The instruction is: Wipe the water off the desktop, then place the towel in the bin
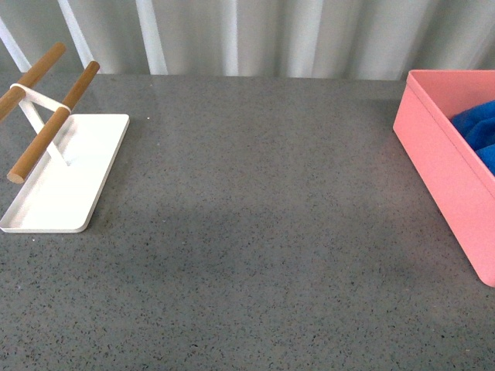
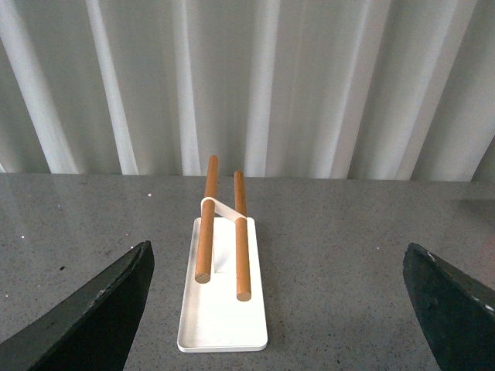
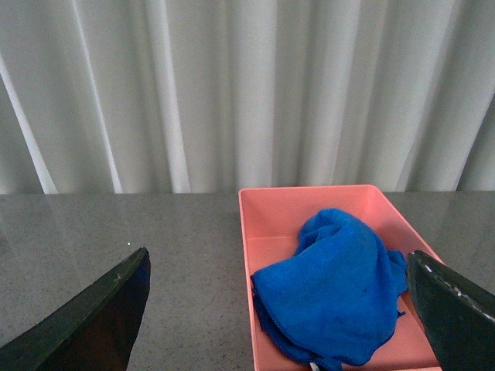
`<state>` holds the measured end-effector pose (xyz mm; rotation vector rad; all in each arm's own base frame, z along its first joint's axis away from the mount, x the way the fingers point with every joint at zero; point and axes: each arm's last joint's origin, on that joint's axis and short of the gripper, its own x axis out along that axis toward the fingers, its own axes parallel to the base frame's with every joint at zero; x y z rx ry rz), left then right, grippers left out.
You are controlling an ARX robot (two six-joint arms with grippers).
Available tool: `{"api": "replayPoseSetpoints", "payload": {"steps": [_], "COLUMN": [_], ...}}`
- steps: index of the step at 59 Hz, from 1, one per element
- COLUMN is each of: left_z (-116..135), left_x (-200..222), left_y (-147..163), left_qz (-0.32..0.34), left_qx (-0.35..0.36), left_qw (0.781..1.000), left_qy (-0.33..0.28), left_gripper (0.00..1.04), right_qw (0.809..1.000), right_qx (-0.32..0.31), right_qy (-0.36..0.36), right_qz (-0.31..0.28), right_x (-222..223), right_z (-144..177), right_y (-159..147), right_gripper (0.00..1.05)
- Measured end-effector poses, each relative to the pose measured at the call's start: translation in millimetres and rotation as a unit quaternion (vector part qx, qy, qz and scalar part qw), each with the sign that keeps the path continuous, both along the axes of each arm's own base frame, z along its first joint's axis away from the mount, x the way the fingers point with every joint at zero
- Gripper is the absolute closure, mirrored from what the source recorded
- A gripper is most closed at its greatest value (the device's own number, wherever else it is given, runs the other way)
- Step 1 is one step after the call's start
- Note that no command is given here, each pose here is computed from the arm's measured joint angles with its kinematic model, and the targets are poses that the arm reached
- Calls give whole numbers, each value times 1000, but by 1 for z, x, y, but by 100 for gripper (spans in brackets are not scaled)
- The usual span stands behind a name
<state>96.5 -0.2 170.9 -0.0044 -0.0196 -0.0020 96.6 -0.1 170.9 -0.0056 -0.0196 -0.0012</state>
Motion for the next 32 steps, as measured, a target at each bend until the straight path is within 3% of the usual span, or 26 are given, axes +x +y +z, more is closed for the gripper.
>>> {"api": "replayPoseSetpoints", "payload": {"steps": [32], "left_z": [0], "left_x": [0], "left_y": [0], "left_qz": [0], "left_qx": [0], "left_qw": [1000], "left_qy": [0], "left_gripper": [7], "right_qw": [1000], "right_qx": [0], "right_qy": [0], "right_qz": [0], "right_x": [0], "right_z": [0], "right_y": [0], "right_gripper": [7]}}
